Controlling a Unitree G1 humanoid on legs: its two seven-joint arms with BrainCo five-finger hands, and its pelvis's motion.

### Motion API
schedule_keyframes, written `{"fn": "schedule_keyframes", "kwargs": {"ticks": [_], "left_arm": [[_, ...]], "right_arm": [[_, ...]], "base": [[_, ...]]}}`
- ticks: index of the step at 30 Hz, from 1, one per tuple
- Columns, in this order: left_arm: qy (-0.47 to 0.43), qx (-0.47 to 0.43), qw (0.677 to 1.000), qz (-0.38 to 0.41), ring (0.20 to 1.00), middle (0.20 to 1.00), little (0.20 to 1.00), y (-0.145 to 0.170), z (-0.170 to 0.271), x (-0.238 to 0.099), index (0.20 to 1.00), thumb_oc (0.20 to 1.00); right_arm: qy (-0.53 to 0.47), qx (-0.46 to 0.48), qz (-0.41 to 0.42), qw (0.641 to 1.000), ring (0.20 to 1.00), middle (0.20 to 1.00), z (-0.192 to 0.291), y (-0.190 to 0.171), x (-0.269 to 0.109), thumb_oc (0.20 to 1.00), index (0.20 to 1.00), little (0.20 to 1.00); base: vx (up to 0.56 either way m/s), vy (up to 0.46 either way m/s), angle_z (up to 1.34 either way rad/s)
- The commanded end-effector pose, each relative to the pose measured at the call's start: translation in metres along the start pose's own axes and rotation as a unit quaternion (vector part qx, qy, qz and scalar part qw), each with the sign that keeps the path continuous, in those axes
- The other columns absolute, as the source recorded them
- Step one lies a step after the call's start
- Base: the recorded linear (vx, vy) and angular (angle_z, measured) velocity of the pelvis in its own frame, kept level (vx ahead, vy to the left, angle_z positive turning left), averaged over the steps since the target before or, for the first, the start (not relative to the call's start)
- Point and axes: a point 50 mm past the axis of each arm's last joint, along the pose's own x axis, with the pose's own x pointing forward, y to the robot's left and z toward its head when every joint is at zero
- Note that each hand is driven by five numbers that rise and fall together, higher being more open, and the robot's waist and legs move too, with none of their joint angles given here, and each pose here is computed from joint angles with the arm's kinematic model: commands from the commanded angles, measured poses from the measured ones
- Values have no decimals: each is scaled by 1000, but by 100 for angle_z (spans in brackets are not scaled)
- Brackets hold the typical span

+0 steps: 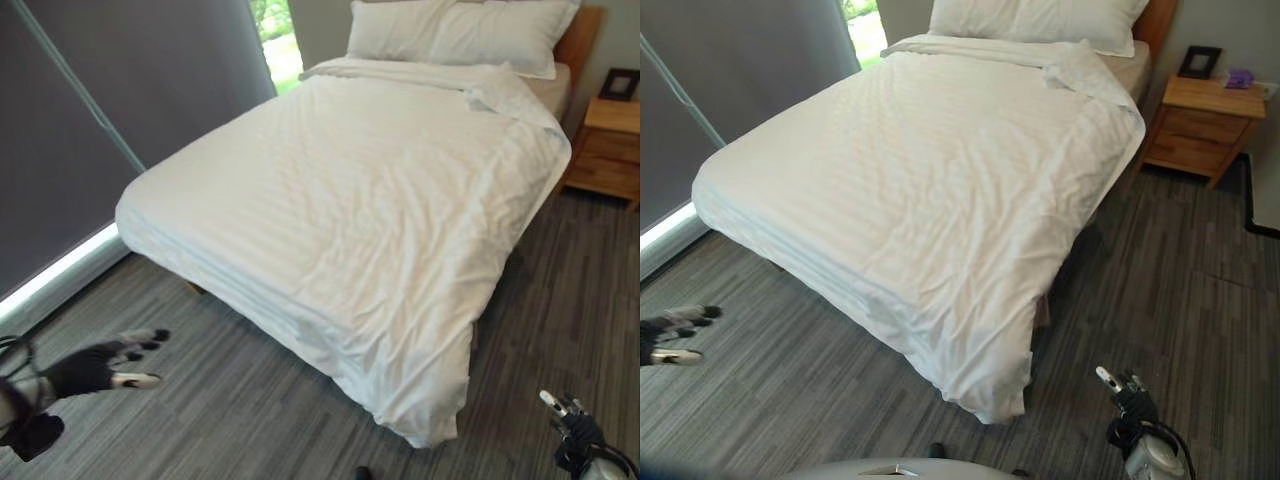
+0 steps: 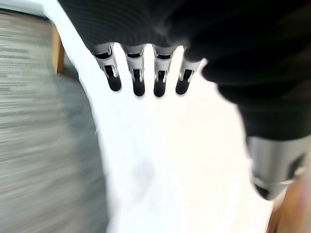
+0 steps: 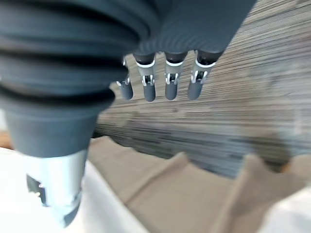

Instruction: Making the bed.

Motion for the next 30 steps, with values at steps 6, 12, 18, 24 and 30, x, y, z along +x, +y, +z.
{"fn": "schedule_keyframes", "kwargs": {"ticks": [6,12,18,24,30], "left_arm": [[-142,-331,851,381,1000,1000,1000,-43,-30,19,1000,1000],[-169,-406,842,314,1000,1000,1000,-92,-7,44,1000,1000],[-183,-411,849,277,1000,1000,1000,-109,4,50,1000,1000],[-198,-405,860,240,1000,1000,1000,-126,18,55,1000,1000],[-199,-453,840,224,1000,1000,1000,-141,21,61,1000,1000]], "right_arm": [[-132,-12,36,991,1000,1000,55,42,8,1000,1000,1000],[-242,-24,120,963,1000,1000,109,83,-3,1000,1000,1000],[-289,-57,158,942,1000,1000,130,110,-10,1000,1000,1000],[-297,-89,176,934,1000,1000,131,128,-11,1000,1000,1000],[-288,-89,171,938,1000,1000,126,138,-6,1000,1000,1000]], "base": [[-12,-3,7],[-8,2,-2],[-4,1,-1],[0,0,0],[0,0,0]]}}
